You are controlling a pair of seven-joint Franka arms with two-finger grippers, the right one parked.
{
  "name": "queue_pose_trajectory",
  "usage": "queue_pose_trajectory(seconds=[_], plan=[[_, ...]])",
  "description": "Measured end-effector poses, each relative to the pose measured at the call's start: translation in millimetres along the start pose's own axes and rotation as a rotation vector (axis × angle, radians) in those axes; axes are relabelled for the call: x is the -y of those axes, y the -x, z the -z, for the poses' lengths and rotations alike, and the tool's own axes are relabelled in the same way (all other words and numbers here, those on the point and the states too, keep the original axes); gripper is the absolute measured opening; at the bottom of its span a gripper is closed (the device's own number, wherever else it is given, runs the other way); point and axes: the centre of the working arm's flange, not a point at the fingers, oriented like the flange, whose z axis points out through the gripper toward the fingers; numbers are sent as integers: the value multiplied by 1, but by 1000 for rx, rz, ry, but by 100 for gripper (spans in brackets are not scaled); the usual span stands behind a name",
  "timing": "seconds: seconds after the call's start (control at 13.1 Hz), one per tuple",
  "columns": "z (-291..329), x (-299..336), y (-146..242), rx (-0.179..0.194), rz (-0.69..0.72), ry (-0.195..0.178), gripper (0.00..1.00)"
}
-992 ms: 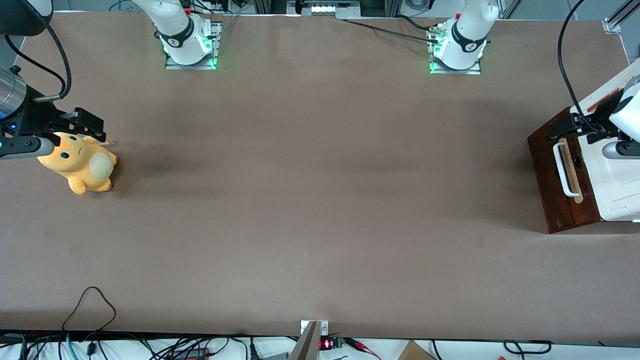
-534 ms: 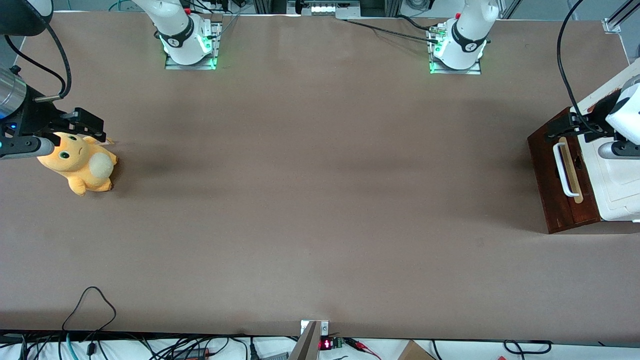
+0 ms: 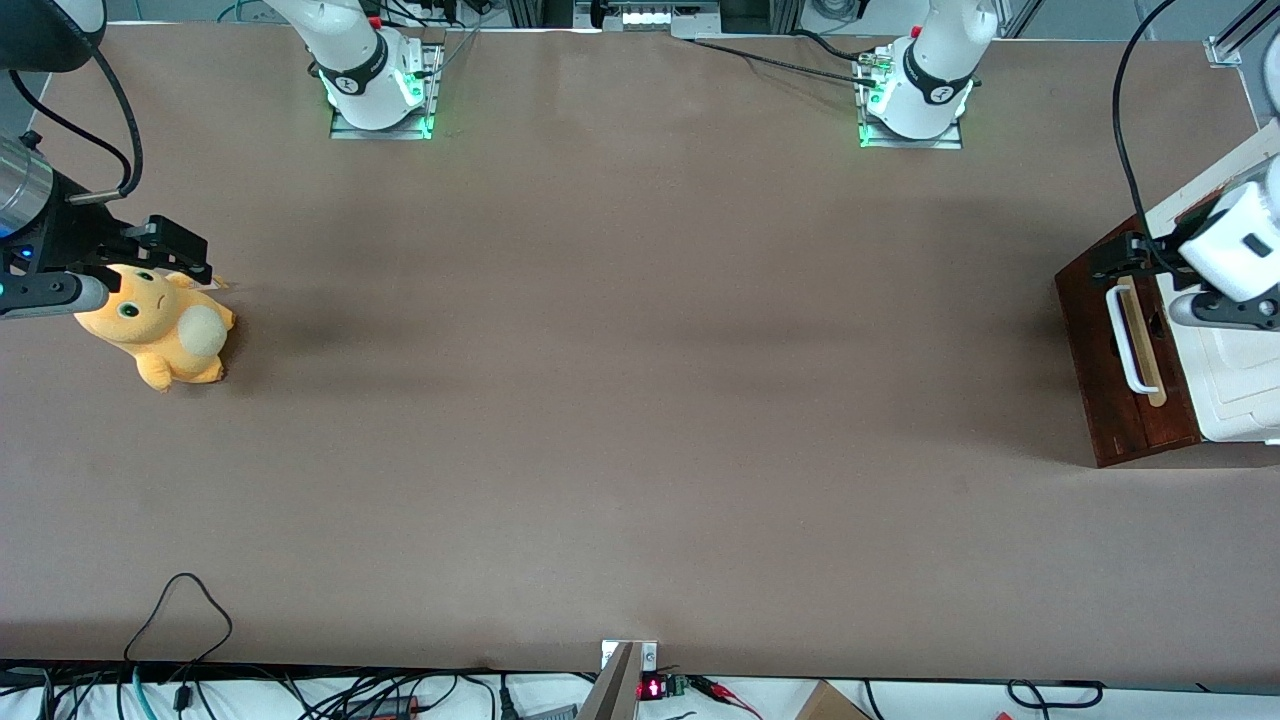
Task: Open lower drawer with left arm only
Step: 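Lower the open left gripper to the lower drawer's white handle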
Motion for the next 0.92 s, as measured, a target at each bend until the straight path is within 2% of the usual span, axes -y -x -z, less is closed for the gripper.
queue_pose_trajectory(seconds=[0.08,0.23,0.53,0.69,0.84,0.92], plan=[[2,-18,-3,9,-21,-95,100],[0,-56,-6,42,-28,-311,99],[-75,-69,-27,122,16,-671,97],[-133,-72,-33,145,66,-813,97],[-187,-76,-35,156,95,-913,99],[-212,-76,-35,149,116,-960,99]])
